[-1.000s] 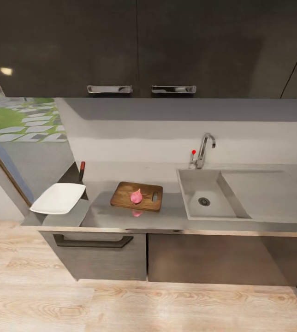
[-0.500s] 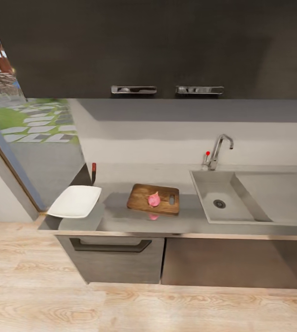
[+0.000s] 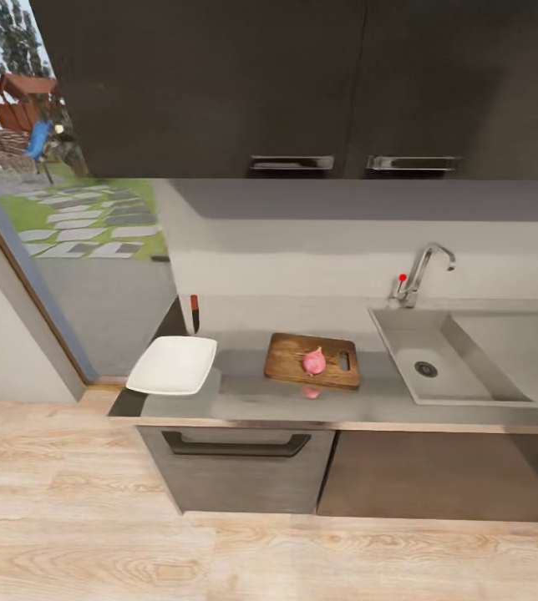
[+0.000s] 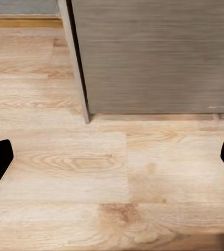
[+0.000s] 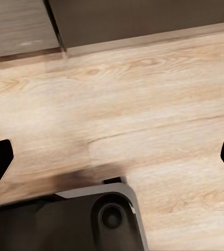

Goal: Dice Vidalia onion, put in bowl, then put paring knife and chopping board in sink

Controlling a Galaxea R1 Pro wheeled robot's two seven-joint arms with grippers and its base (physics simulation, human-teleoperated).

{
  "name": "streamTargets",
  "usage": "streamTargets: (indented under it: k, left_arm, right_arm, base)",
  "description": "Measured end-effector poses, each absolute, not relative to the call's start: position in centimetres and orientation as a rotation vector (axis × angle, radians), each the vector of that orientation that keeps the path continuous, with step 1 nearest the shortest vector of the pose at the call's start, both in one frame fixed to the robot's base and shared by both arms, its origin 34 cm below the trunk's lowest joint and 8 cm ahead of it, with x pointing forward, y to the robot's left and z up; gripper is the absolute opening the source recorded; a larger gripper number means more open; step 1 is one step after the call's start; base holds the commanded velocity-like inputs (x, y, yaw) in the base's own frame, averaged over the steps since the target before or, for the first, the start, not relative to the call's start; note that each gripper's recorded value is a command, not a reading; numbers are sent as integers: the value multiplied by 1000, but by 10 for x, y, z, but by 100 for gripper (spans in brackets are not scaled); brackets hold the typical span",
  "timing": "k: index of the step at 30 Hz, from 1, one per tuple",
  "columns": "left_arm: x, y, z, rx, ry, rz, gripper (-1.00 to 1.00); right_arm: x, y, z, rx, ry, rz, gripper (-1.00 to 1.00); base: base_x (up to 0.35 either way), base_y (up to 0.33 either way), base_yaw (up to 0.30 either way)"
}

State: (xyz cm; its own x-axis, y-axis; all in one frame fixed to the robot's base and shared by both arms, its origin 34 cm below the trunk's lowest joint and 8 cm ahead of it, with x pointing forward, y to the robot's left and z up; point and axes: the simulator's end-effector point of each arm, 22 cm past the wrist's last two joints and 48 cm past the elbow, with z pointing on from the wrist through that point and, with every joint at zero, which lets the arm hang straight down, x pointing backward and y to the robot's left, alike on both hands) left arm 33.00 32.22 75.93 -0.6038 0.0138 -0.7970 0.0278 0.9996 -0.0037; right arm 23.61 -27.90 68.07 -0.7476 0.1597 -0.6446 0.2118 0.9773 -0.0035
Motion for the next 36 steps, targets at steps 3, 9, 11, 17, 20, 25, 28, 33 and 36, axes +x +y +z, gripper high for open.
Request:
streamTargets:
  k: [3,9,11,17,20,25,28,33,36]
  left_arm:
    - [329,323,759,29,2222,-18,100]
    - [328,323,758,29,2224,-17,100]
    - [328,323,758,29,2224,-16,100]
    - [328,323,758,29,2225,-16,100]
    - [328,324,758,29,2225,-16,100]
    - [328,324,758,29,2225,-16,100]
    - [328,324,758,29,2225,-16,100]
    - [328,324,758,29,2225,-16,100]
    - [328,324,758,29,2226,-16,100]
  right_arm:
    - [236,-279,681,259,2430,-99,100]
    - [236,-279,681,259,2430,-99,100]
    - [236,-279,681,259,2430,-100,100]
    - [236,-279,681,259,2430,-100,100]
    - [236,-279,681,259,2430,-99,100]
    - [236,-279,681,258,2430,-99,100]
    - [236,-279,681,258,2430,-98,100]
    - [236,-279,681,258,2430,-98,100]
    - [236,-279,681,258,2430,-98,100]
  base:
    - [0,302,0]
    - [0,302,0]
    - [0,302,0]
    - [0,302,0]
    - [0,302,0]
    - [0,302,0]
    - [0,302,0]
    - [0,302,0]
    - [0,302,-14]
